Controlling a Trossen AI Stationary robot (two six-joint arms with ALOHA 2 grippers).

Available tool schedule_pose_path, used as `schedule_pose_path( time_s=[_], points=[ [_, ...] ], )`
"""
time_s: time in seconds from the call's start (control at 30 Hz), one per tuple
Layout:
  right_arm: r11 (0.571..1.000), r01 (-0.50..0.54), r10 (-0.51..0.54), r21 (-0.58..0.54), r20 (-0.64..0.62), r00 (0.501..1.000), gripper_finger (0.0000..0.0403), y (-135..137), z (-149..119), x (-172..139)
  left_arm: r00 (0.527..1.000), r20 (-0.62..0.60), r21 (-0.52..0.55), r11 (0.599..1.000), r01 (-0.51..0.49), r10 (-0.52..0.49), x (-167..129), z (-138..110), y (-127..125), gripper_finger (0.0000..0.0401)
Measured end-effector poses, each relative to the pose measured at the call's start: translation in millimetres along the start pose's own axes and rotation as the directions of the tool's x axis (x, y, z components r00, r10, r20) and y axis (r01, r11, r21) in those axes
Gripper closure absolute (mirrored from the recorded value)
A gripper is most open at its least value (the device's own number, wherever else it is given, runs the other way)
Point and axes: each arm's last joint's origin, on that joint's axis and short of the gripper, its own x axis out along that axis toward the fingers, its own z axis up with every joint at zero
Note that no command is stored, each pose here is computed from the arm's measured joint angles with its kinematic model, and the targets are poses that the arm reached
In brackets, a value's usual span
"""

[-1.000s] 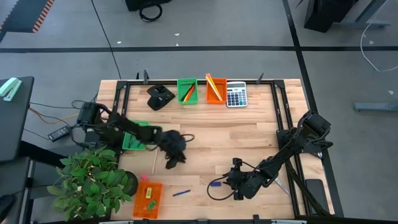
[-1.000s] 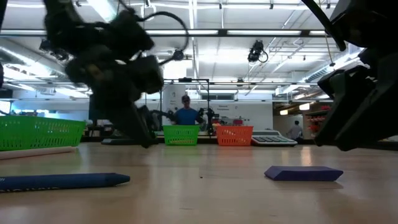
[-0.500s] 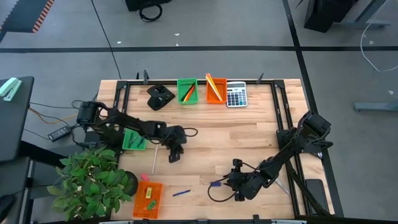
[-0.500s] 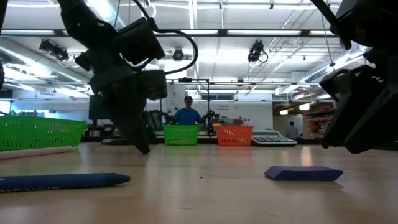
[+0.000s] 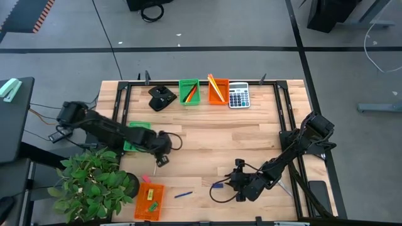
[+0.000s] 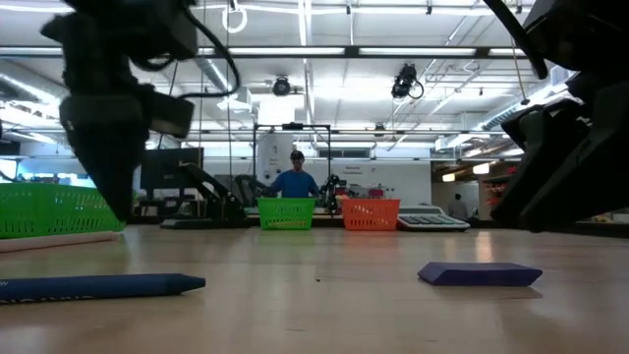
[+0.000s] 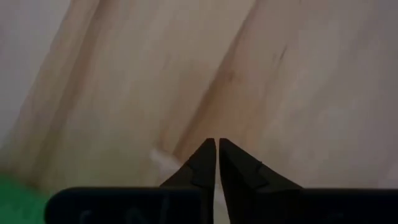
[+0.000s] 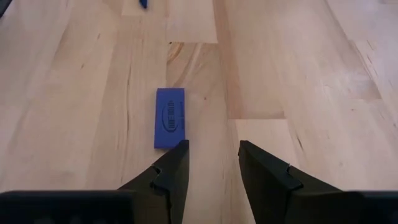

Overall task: Sort crayons/erasers/pens/pencils in bins
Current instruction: Put the pink pen into the bottom green bin

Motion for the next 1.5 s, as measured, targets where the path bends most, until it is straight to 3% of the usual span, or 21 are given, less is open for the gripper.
schedule_pose_path(
  time_s=[0.2, 0.47, 0.73, 1.0, 1.27, 1.5],
  points=[
    [1.0, 0.02, -0.02, -0.002, 0.013, 1.0, 0.0258, -1, 1, 0, 0.999, 0.018, -0.067, 0.997, 0.038, -0.037, -12, -10, -8, 0.0369],
    [1.0, 0.022, -0.022, 0.003, 0.014, 1.0, 0.0258, -1, 1, 0, 0.996, -0.086, -0.204, 0.979, -0.022, 0.004, -8, -18, -4, 0.0275],
    [1.0, 0.021, -0.021, 0.004, 0.016, 1.0, 0.0258, -1, 1, 0, 0.993, -0.113, -0.181, 0.983, -0.038, 0.018, -3, -19, -4, 0.0209],
    [1.0, 0.019, -0.019, 0.006, 0.016, 1.0, 0.0258, 0, 1, 0, 0.975, -0.208, -0.166, 0.98, -0.113, 0.077, 19, -20, -5, 0.021],
    [1.0, 0.018, -0.018, 0.005, 0.015, 1.0, 0.0258, 0, 1, 0, 0.975, -0.208, -0.167, 0.98, -0.108, 0.072, 20, -21, -5, 0.0213],
    [1.0, 0.017, -0.018, 0.005, 0.015, 1.0, 0.0258, 0, 1, 0, 0.978, -0.196, -0.125, 0.988, -0.092, 0.066, 20, -20, -6, 0.0254]
  ],
)
